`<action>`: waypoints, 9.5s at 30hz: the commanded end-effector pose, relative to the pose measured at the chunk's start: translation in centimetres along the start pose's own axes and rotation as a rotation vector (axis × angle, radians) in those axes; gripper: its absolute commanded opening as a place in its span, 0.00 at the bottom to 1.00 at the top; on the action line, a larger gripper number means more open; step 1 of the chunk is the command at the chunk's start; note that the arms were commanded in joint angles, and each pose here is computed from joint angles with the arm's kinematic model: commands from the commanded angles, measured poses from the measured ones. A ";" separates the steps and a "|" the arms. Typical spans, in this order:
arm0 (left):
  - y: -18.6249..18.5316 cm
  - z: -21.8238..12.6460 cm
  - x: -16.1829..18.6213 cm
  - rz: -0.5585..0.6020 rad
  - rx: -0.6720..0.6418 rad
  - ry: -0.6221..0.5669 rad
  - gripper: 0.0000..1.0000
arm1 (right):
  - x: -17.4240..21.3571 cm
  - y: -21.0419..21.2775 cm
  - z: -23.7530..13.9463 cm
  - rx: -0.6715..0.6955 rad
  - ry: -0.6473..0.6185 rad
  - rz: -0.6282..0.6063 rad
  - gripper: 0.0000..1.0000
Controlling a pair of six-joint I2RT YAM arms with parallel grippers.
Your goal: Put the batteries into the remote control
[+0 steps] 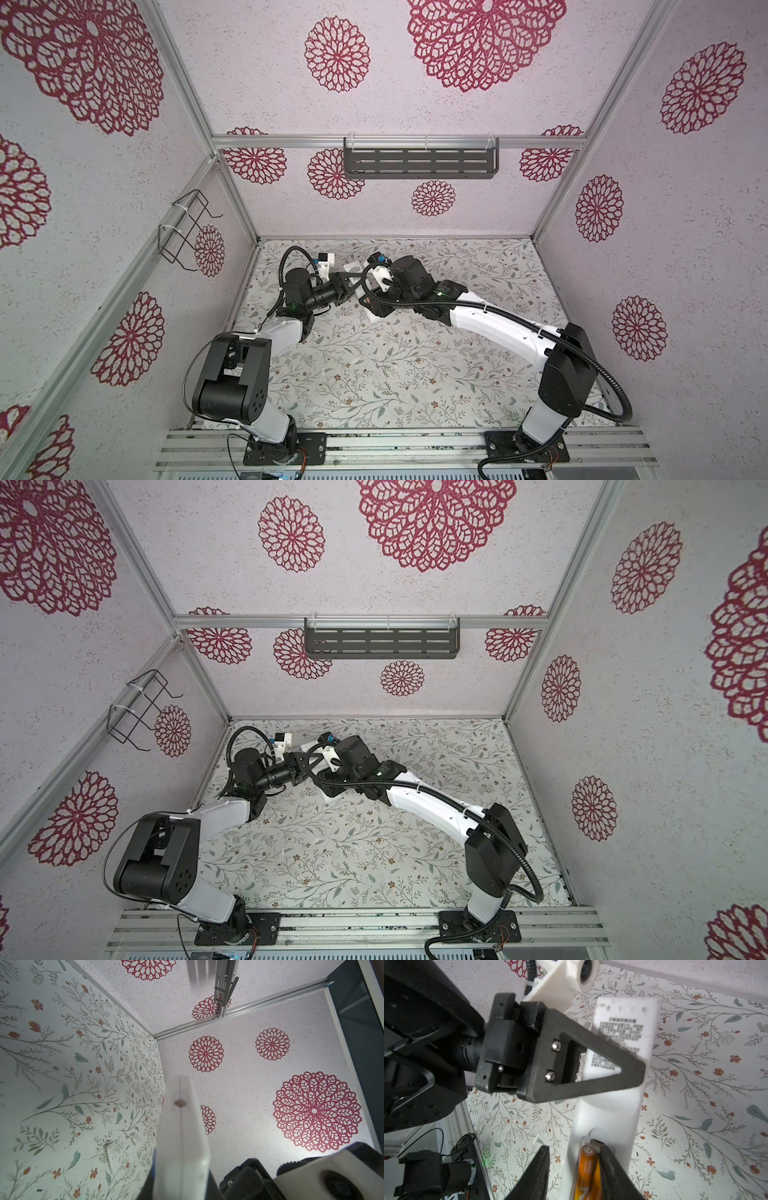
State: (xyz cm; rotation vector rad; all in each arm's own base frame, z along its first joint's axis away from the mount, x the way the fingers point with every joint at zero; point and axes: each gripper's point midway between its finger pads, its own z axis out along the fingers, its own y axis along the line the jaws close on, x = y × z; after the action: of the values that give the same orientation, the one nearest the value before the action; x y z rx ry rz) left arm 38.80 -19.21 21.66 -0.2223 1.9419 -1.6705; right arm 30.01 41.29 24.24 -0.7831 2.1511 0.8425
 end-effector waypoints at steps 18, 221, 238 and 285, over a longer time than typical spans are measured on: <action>-2.1 -0.5 0.9 0.071 0.027 0.042 0.00 | -2.6 2.8 -4.4 -0.056 0.096 -0.203 0.55; 0.6 -2.4 -0.7 0.087 -0.195 -0.057 0.00 | -5.0 1.0 -3.2 0.071 -0.138 0.042 0.18; -0.1 -2.3 -1.3 0.066 -0.151 -0.088 0.00 | -2.3 2.3 -0.7 0.035 -0.051 0.013 0.16; -1.4 -2.9 -1.1 0.096 -0.115 -0.102 0.00 | -0.5 2.0 0.0 0.112 0.023 -0.022 0.14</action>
State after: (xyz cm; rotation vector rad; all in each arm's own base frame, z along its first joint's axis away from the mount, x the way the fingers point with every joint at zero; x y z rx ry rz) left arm 38.25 -16.37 21.20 -0.3156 2.0157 -1.4357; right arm 28.77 42.46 23.90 -0.7721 2.2116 0.6976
